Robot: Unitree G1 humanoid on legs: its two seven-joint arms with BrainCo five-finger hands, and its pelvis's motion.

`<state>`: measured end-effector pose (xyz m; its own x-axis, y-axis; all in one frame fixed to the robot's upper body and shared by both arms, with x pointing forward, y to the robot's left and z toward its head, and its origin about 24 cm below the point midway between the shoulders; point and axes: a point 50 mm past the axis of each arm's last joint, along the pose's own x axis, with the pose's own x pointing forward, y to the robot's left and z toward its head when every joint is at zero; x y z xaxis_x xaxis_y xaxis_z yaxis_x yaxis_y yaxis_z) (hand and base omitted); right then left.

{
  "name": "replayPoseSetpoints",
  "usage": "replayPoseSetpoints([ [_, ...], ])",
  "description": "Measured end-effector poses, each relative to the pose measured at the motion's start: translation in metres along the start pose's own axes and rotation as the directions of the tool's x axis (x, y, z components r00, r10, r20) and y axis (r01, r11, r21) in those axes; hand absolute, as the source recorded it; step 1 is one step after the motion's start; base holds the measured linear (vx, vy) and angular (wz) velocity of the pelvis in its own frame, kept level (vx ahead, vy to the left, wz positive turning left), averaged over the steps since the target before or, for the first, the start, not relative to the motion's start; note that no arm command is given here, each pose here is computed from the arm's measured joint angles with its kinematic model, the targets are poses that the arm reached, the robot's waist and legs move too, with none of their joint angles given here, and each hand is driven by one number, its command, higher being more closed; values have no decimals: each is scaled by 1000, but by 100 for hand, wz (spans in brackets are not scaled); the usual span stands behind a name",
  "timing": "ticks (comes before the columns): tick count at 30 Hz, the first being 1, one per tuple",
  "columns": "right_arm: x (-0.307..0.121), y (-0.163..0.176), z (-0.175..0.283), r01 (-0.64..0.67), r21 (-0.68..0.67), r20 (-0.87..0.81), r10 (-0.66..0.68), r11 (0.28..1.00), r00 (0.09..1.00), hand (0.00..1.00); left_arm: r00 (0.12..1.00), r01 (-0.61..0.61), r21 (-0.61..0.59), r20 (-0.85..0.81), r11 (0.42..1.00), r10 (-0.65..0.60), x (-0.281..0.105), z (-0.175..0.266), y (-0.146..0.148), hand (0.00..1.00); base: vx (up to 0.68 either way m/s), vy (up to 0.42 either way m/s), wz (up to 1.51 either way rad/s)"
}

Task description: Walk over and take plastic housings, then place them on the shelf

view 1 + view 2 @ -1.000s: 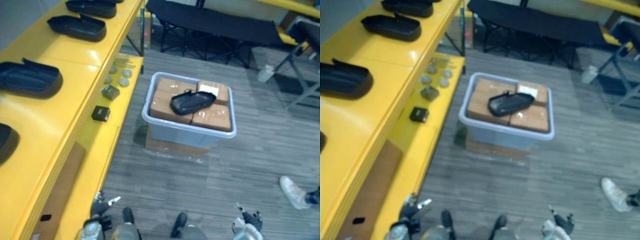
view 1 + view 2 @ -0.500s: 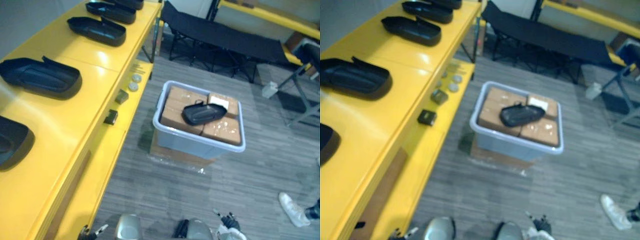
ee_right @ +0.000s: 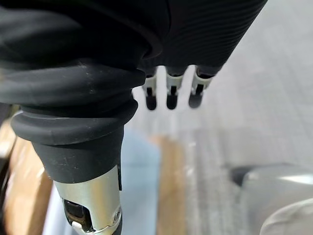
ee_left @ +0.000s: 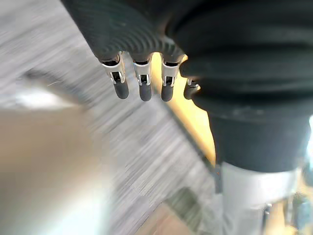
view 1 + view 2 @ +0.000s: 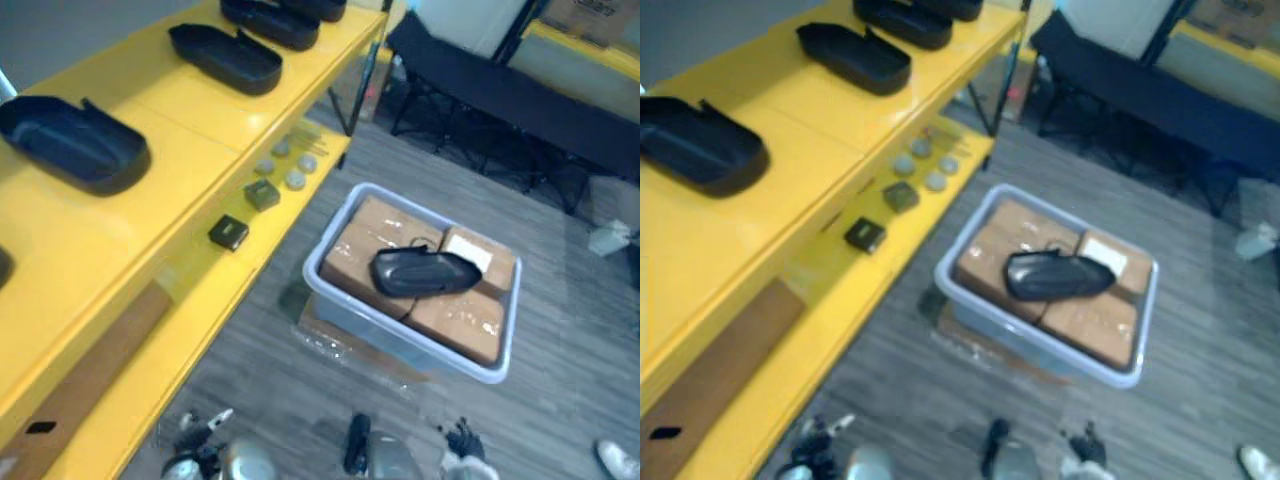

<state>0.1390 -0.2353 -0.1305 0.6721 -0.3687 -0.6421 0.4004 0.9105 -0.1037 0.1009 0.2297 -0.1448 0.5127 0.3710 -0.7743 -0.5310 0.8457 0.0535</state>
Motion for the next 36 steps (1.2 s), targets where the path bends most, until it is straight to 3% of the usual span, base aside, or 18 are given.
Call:
replayPoseSetpoints([
  [3, 0, -1, 10, -46, -157, 72, 58, 987, 996, 0, 999, -9, 8, -43, 1000, 10, -7, -19, 1, 0, 276, -255, -27],
  [6, -6, 17, 35, -189, -403, 201, 288, 896, 936, 0, 1000, 16, 25, -26, 1000, -15, -5, -15, -3, 0, 185, -67, -35],
  [8, -22, 49, 53, -294, -658, 229, 556, 694, 799, 0, 999, 52, 53, -17, 997, -51, -1, -9, -5, 0, 153, 75, 7],
  [9, -28, 57, 54, -319, -694, 219, 611, 645, 760, 0, 998, 64, 72, 11, 995, -65, 3, 0, -7, 0, 121, 116, 73],
  [10, -41, 77, 51, -368, -756, 187, 718, 541, 671, 0, 992, 93, 118, 77, 989, -103, 9, 21, -14, 0, 60, 88, 80],
  [11, -47, 86, 49, -387, -786, 162, 764, 482, 624, 0, 987, 106, 142, 109, 984, -122, 12, 33, -17, 0, 47, 112, 94],
  [12, -63, 116, 50, -413, -849, 104, 871, 329, 480, 0, 971, 124, 189, 179, 974, -158, 18, 60, -21, 0, 38, 93, 65],
  [15, -94, 153, 63, -337, -929, 76, 971, 152, 228, 0, 956, 120, 235, 234, 965, -176, 21, 81, -20, 0, 57, 72, 44],
  [18, -123, 179, 86, -186, -981, 67, 998, 63, -19, 0, 964, 125, 256, 198, 959, -179, 19, 70, -20, 0, 33, 54, 18],
  [20, -149, 196, 114, -89, -992, 104, 975, 88, -195, 0, 972, 122, 276, 161, 953, -171, 19, 62, -21, 0, -33, 30, 13],
  [21, -156, 200, 122, -68, -992, 124, 963, 111, -238, 0, 974, 121, 280, 151, 952, -168, 19, 61, -21, 0, -56, 7, 7],
  [23, -180, 214, 157, -97, -950, 312, 889, 297, -335, 0, 984, 127, 298, 83, 946, -158, 18, 45, -21, 0, -60, -6, 8],
  [24, -182, 217, 167, -117, -929, 369, 869, 350, -329, 0, 986, 127, 306, 66, 943, -154, 17, 39, -20, 0, -47, -3, 19],
  [25, -182, 220, 189, -164, -863, 506, 815, 479, -281, 0, 988, 122, 323, 48, 939, -145, 15, 33, -16, 0, -42, 1, 21],
  [27, -171, 215, 219, -191, -740, 672, 720, 645, -173, 0, 991, 122, 331, 14, 936, -134, 11, 20, -12, 0, -59, 12, 12],
  [29, -145, 188, 254, -140, -547, 835, 550, 825, -20, 0, 994, 103, 308, -10, 946, -105, 6, 7, -2, 0, -59, 31, 1],
  [32, -114, 138, 268, -31, -343, 931, 344, 939, 123, 0, 998, 70, 308, -27, 949, -65, 1, -5, 14, 0, -48, 20, -11],
  [36, -95, 79, 256, 101, -191, 959, 164, 976, 232, 0, 998, 52, 314, -33, 948, -44, -3, -12, 23, 0, -31, 0, -16],
])
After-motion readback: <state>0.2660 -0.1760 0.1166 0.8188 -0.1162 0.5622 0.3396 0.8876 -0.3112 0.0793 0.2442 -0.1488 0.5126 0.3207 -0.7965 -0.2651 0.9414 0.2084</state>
